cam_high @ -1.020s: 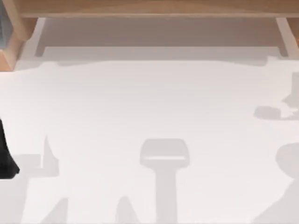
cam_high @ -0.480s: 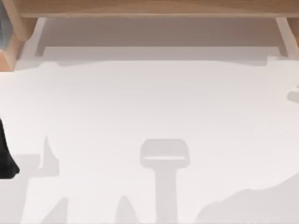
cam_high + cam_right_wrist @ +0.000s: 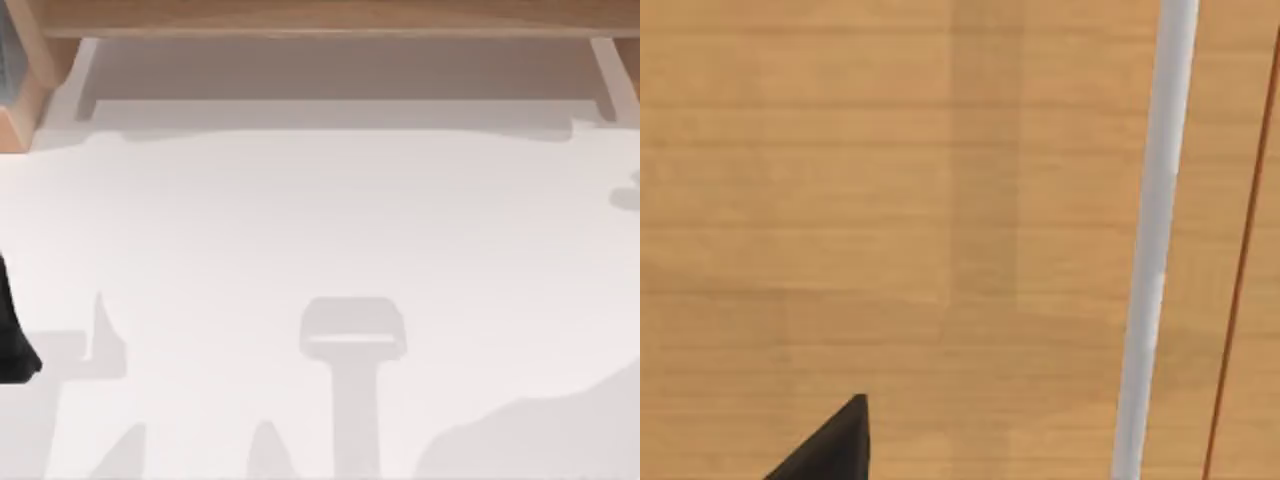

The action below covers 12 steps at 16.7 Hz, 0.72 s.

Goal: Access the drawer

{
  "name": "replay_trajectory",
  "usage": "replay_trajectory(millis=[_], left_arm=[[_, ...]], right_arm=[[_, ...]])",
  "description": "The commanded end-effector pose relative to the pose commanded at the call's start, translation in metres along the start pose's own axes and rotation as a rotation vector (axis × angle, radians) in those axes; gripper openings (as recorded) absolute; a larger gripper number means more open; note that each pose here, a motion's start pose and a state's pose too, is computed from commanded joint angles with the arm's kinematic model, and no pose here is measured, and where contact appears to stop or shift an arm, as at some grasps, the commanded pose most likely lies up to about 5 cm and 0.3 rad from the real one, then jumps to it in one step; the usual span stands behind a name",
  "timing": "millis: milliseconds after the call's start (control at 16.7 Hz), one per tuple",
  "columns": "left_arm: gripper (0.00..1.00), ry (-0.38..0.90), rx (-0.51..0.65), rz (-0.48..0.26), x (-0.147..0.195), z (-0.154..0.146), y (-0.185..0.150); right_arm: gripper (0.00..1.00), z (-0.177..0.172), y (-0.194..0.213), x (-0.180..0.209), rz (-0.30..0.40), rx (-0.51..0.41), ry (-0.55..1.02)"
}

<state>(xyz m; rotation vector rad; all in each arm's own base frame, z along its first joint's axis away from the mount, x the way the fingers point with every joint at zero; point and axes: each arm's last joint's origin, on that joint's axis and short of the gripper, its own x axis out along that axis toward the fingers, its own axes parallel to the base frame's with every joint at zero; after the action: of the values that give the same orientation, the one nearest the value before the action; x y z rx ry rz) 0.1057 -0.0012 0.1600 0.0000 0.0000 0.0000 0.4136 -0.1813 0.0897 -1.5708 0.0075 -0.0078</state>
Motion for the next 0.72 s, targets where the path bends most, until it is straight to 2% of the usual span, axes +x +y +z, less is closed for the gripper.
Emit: replay_trajectory(millis=[420, 720], left_arm=[[1.00, 0.000, 0.000, 0.000, 0.0000, 0.0000, 0.0000], [1.00, 0.000, 0.000, 0.000, 0.0000, 0.0000, 0.0000]], right_arm=[[1.00, 0.0008, 0.0005, 0.0146, 0.000, 0.000, 0.000], [0.62, 0.0008, 0.0005, 0.0146, 0.000, 0.000, 0.000]])
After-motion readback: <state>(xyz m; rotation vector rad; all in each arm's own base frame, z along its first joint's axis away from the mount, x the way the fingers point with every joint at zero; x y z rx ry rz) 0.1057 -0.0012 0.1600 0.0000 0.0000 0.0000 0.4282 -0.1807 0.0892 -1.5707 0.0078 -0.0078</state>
